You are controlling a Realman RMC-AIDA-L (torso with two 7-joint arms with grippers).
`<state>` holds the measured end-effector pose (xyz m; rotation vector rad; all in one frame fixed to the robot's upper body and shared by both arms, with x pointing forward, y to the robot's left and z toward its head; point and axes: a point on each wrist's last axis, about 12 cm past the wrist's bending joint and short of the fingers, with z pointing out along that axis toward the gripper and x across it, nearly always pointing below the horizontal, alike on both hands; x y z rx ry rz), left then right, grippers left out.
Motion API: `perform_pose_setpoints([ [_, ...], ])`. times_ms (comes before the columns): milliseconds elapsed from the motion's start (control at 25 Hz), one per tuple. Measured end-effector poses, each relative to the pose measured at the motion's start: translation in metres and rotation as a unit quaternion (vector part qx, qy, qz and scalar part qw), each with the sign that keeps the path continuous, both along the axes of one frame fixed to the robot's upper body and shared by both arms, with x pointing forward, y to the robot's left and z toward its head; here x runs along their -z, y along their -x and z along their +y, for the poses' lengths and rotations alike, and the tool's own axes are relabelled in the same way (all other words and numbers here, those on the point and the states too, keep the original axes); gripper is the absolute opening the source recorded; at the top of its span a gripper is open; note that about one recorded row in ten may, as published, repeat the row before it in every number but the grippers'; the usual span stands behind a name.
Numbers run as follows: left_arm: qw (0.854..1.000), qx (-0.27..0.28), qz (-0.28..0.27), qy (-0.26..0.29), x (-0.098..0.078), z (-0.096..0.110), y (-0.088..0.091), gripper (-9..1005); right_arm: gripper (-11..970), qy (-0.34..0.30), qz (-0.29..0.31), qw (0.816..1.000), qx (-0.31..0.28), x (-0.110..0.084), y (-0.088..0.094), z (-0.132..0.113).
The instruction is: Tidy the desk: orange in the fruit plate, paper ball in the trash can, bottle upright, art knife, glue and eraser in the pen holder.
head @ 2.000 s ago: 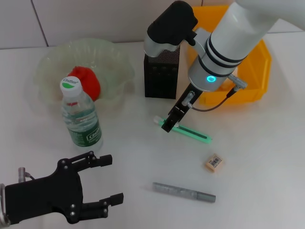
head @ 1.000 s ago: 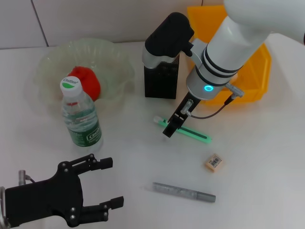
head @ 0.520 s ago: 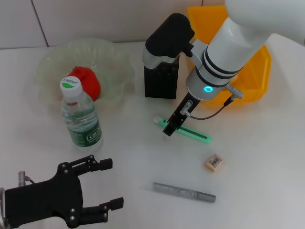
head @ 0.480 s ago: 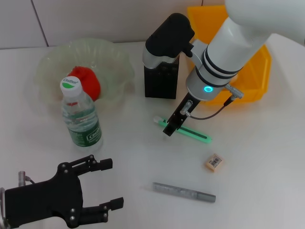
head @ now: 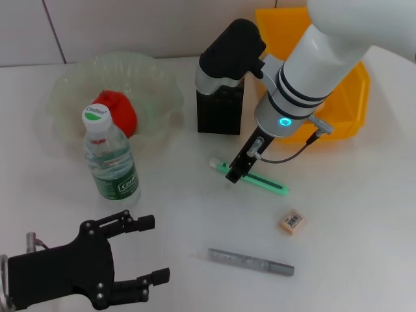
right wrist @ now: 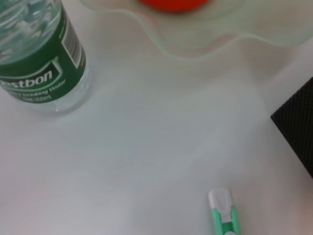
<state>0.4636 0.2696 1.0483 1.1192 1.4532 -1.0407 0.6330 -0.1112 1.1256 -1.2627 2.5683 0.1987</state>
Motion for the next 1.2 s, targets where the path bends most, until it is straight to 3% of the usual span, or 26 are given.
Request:
perform_pose_setpoints([
  [760,1.0,0.001,0.0,0.001,-0.001,-0.0009,-0.0016,814,289,0.01,-0.005,1.0,-0.01,0.0007,0.0005,0.0006],
  [1200,1.0,0.0,0.0,0.003,0.0002,-0.001,-0.0004,814,263,0.017,-0.009,1.0,-0.019,0.0,0.0008,0.0042],
])
